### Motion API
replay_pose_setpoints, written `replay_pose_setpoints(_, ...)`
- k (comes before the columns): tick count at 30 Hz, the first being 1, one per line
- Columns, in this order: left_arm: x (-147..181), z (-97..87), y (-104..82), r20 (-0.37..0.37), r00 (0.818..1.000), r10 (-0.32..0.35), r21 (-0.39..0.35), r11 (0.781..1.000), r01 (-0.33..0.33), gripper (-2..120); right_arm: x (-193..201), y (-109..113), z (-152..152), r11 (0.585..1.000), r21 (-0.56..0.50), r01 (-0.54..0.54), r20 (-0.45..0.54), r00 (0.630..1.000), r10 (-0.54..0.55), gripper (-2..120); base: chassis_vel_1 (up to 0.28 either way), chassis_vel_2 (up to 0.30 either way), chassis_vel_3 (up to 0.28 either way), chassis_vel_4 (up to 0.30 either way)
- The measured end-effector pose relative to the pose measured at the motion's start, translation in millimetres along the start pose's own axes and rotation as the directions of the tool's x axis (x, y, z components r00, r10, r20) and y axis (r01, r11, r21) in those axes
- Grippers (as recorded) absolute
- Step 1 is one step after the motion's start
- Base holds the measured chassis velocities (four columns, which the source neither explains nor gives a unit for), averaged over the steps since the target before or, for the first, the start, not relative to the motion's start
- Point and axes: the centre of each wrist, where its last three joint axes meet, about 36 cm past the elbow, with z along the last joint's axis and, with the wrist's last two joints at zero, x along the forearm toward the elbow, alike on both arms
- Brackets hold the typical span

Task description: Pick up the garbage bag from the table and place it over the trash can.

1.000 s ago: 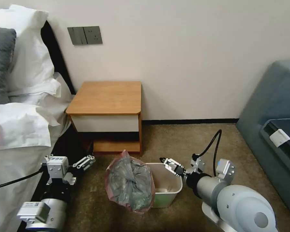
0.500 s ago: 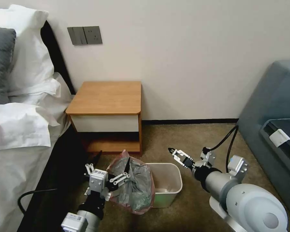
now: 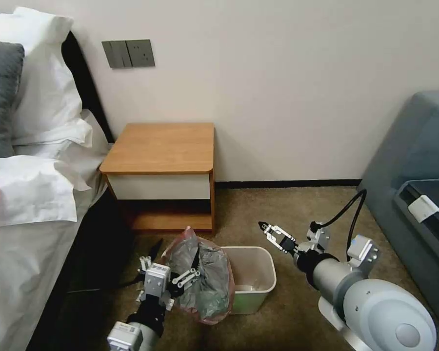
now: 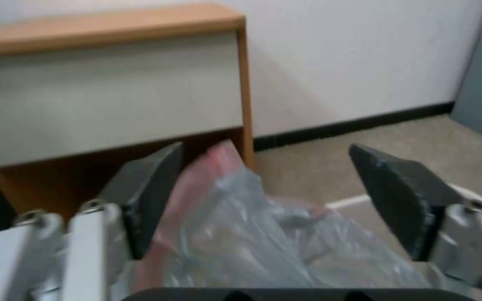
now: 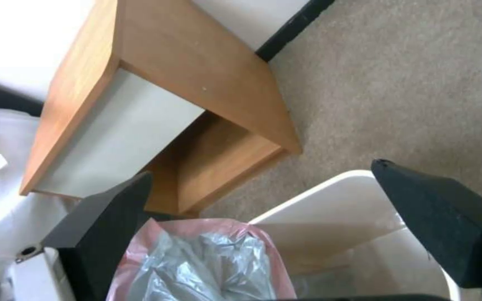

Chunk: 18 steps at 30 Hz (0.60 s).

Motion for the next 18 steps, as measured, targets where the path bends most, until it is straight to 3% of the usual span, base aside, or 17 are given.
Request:
replay_pose_setpoints(5, -3.7, 11.2, -5.7, -0.055, 0.998, -0.001, 0.037, 0.999, 0.003, 61, -0.3, 0.9, 1.1, 1.0, -0.007, 0.007, 0.005, 1.0, -0.007, 100, 0.0, 0.0, 0.0, 0.0)
replay_pose_setpoints(10, -11.8, 20.0, -6.2, -0.107, 0.994, -0.028, 0.063, 0.997, 0.035, 59, -1.1, 1.1, 3.2, 1.0, -0.007, 0.007, 0.008, 1.0, -0.007, 100, 0.0, 0.0, 0.0, 0.0)
replay_pose_setpoints(13, -18.1, 27.0, -8.0, -0.174, 0.983, -0.065, 0.098, 0.992, 0.083, 67, -1.1, 0.6, 4.5, 1.0, -0.009, 0.004, 0.007, 1.0, -0.004, 100, 0.0, 0.0, 0.0, 0.0)
replay_pose_setpoints(18, -25.5, 38.3, -11.3, -0.215, 0.974, -0.076, 0.122, 0.987, 0.104, 64, -1.0, 0.1, 6.8, 1.0, -0.012, 0.0, 0.002, 1.0, 0.0, 100, 0.0, 0.0, 0.0, 0.0)
